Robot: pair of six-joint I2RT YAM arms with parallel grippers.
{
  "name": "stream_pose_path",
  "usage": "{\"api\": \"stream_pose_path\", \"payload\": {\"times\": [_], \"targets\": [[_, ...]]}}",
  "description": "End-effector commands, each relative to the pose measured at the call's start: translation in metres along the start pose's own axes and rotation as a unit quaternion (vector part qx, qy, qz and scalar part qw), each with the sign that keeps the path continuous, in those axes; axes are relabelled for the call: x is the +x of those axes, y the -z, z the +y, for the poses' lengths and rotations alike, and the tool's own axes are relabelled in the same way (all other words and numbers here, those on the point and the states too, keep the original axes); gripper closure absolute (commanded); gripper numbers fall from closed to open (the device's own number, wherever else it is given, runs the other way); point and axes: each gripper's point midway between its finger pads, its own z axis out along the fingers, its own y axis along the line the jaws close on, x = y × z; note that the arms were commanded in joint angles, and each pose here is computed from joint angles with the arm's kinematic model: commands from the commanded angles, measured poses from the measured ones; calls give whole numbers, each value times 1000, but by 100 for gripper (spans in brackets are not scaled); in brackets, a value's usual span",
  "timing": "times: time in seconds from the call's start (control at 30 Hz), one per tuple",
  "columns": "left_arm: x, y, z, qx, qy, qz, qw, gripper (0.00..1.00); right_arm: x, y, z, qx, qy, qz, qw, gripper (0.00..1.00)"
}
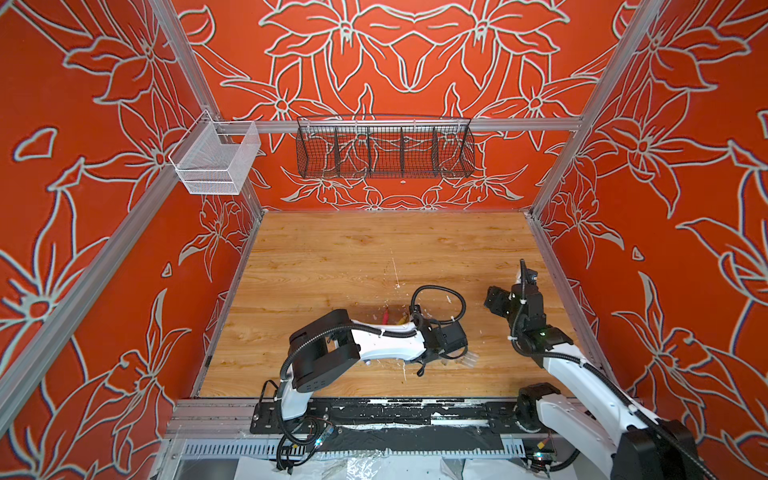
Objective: Insert the pens into the pen caps
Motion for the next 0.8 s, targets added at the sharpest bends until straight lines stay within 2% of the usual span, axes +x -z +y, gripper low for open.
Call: {"api": "stream_pose_path", "payload": {"times": [0.0, 0.07, 0.13, 0.2, 0.37, 0.47, 0.63, 0.77], "targets": [[8, -17, 19, -41, -11, 10, 999, 77, -1, 2, 2, -7, -4, -6, 1000, 17], [5, -19, 17, -33, -15, 6, 999, 83, -1, 4, 3, -10, -4, -4, 1000, 18], [2, -21, 12, -14, -25, 12, 1000, 94, 3, 10, 9, -23, -15, 25, 999, 16], [-2, -20, 8, 5, -34, 17, 999, 100, 12, 21, 26, -73, -36, 64, 995, 17], [-16, 3, -1, 45, -64, -5, 997, 100, 15, 67, 68, -175, -57, 84, 979, 17], [-22, 25, -14, 95, -89, -13, 991, 100, 19, 93, 83, -226, -65, 86, 968, 17], [-25, 60, -23, 177, -114, -36, 977, 100, 26, 121, 113, -339, -112, 104, 928, 19], [-25, 89, -25, 223, -134, -59, 964, 100, 33, 131, 128, -389, -141, 121, 902, 22]]}}
